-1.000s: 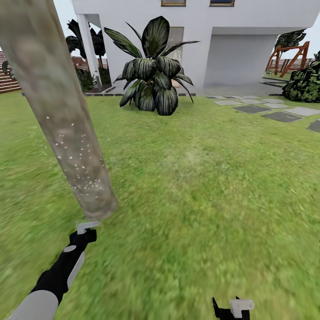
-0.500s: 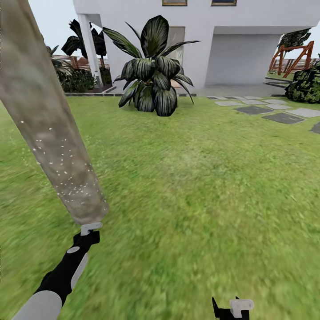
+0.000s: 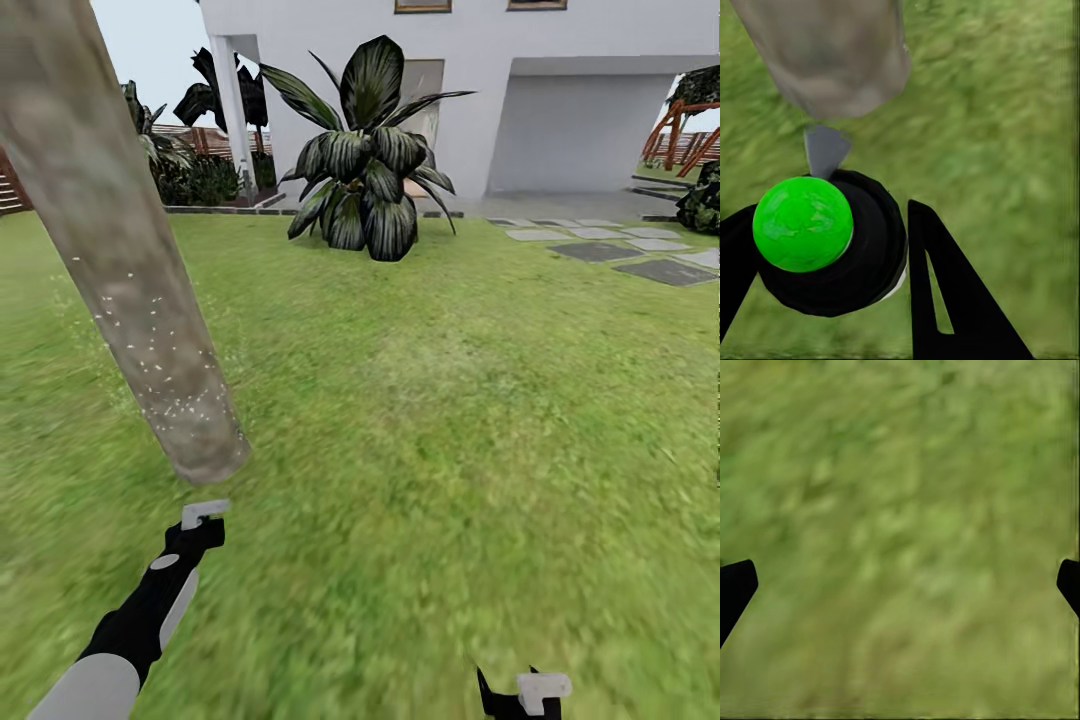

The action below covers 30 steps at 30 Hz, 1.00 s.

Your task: In the garden, pick up the pesticide atomizer on the floor and spray pesticide onto both trees until each tree trunk is fully covered.

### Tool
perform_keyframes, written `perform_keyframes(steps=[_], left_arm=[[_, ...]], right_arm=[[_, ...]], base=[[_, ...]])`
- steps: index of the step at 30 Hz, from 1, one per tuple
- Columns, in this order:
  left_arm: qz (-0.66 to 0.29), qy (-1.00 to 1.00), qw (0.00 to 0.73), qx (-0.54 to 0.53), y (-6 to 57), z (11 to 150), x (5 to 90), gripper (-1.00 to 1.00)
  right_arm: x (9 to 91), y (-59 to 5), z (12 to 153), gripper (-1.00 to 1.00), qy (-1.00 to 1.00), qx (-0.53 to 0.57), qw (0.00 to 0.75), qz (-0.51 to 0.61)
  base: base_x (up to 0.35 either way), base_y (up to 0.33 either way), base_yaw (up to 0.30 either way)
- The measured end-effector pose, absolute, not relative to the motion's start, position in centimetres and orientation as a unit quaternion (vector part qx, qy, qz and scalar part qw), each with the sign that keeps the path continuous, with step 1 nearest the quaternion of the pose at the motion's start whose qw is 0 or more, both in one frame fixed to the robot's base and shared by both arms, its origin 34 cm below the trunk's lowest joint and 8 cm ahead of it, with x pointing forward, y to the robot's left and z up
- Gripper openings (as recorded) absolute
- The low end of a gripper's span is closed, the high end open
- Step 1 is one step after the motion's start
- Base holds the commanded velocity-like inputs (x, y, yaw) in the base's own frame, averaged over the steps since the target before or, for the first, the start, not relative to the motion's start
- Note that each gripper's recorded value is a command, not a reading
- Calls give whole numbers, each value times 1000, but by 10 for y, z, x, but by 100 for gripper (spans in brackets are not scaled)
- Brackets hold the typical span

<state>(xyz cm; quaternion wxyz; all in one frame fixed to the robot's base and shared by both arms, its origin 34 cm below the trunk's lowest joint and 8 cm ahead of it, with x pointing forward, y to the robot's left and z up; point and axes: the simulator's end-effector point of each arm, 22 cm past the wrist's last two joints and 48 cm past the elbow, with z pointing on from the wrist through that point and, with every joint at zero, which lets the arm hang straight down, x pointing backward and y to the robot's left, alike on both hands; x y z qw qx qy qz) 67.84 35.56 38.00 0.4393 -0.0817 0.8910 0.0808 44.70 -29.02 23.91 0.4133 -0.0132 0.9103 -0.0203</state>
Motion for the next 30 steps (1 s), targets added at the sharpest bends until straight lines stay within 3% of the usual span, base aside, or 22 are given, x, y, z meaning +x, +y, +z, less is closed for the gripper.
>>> perform_keyframes(steps=[17, 30], left_arm=[[80, 882, 457, -82, 356, 384, 681, -100], [61, 888, 451, -64, 345, 376, 675, -100]], right_arm=[[447, -290, 239, 100, 910, -13, 413, -20], [447, -290, 239, 100, 910, -13, 414, -20]], base=[[-327, -24, 0], [-337, 0, -271]])
